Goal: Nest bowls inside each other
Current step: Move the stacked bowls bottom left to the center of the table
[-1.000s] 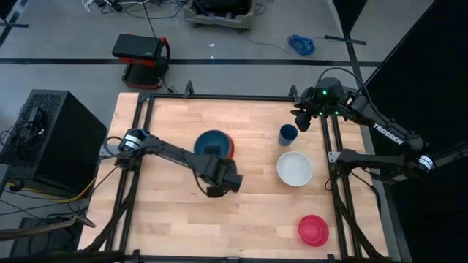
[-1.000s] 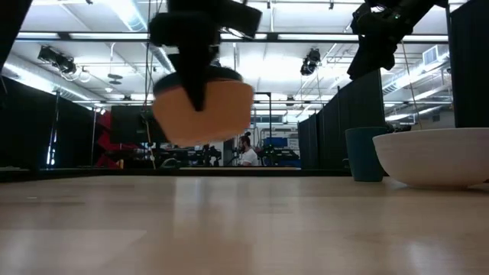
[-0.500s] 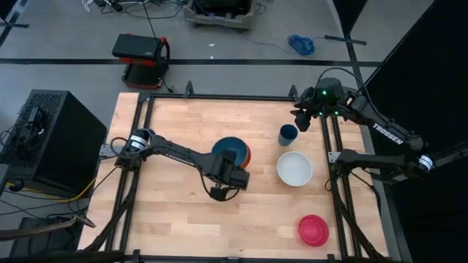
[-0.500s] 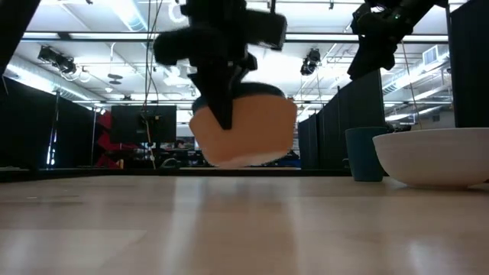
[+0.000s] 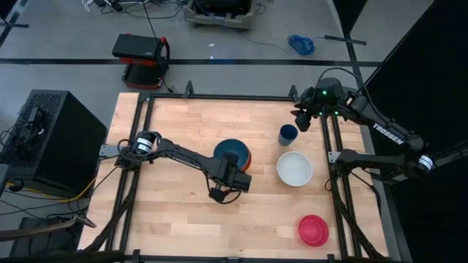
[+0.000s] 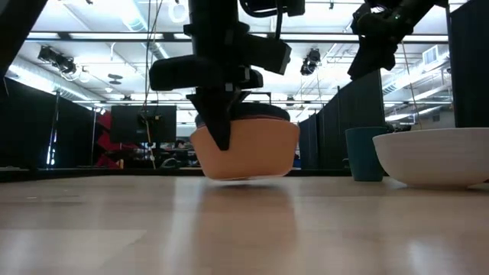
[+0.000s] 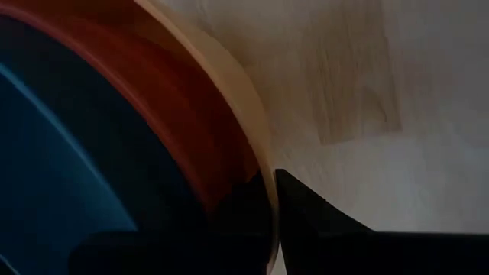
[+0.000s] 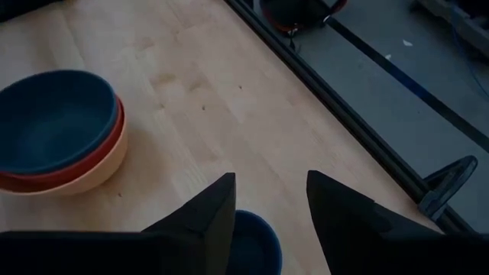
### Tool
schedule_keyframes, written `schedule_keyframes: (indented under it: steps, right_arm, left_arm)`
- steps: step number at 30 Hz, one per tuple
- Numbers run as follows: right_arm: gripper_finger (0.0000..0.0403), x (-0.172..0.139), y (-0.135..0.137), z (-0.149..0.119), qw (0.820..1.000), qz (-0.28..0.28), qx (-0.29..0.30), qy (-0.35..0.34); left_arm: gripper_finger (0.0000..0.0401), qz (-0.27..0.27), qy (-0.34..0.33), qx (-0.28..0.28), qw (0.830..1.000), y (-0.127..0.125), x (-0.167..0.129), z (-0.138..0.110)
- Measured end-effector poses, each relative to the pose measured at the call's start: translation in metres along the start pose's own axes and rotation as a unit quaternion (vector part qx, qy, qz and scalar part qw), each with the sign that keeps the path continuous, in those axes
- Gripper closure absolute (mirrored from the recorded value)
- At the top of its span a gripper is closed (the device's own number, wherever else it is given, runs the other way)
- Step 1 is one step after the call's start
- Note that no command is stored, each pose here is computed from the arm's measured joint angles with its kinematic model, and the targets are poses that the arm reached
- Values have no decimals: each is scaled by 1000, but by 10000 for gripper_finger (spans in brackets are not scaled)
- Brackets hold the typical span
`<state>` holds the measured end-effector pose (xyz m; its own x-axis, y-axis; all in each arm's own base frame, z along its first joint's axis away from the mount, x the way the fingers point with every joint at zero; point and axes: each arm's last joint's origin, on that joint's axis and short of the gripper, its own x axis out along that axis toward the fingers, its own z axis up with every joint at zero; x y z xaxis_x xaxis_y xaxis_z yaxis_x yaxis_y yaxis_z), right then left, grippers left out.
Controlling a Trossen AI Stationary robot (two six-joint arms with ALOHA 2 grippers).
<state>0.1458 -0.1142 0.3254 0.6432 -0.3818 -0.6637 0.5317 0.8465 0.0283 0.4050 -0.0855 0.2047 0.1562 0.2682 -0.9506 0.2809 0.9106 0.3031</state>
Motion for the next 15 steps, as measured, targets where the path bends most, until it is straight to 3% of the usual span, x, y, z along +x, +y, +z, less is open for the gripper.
schedule_keyframes:
  steps: [6,15]
  right_arm:
    - [267,0,0,0,1000,0,1,0]
    - [255,0,0,0,1000,0,1,0]
  left_arm:
    - [401,-16,-4,-1,1000,-1,0,1]
    - [398,-26,-10,-5,1000,-1,0,2]
